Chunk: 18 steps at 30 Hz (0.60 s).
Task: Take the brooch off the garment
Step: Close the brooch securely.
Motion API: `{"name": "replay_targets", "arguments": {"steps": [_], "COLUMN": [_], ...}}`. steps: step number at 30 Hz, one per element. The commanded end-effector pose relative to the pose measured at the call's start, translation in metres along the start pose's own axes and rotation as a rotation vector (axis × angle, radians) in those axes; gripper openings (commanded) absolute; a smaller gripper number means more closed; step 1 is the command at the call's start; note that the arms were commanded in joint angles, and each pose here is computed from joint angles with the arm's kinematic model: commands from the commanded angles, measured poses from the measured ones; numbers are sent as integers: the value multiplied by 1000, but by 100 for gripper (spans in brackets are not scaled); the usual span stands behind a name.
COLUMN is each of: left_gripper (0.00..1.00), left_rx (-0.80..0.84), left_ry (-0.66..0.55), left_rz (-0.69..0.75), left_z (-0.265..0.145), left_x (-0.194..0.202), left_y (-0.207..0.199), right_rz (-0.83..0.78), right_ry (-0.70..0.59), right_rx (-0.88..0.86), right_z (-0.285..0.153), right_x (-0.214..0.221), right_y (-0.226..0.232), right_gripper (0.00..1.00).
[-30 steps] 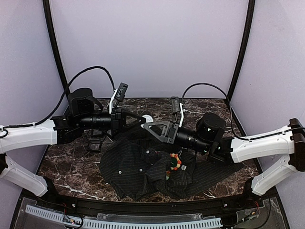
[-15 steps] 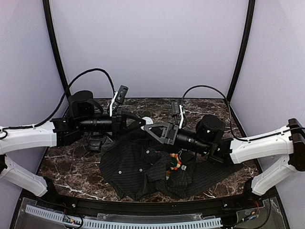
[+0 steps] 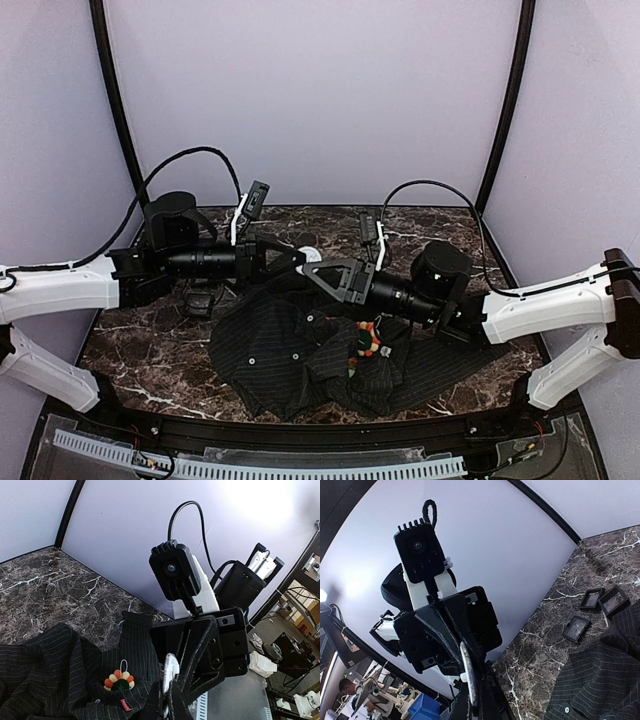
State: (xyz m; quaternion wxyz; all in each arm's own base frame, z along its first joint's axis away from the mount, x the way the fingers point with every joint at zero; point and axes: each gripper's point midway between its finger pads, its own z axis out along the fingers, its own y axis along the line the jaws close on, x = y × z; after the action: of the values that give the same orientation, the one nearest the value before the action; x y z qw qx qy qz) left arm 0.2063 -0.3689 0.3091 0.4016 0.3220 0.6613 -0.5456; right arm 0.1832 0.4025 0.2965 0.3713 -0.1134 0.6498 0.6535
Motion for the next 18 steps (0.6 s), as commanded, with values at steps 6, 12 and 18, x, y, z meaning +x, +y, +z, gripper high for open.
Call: {"name": "replay_targets", "arguments": {"steps": [6,12,18], "left_gripper": [1,1,1], "left_rx": [-129,-147,-166], "left_ry": [-205,-225,-242], "left_rz": [60,47,41], "left_z": [-45,-49,-53], "left_x": [-55,-58,-60], "left_y": [12,17,20], "right_rz": [33,34,38], "right_ry": [-144,-140,-137], "right_rx": [233,232,235], "right_z": [-20,-19,-19], "right_x": [-30,-30,-29], "right_y": [-63,-63,-64], "right_gripper": [0,2,3]}}
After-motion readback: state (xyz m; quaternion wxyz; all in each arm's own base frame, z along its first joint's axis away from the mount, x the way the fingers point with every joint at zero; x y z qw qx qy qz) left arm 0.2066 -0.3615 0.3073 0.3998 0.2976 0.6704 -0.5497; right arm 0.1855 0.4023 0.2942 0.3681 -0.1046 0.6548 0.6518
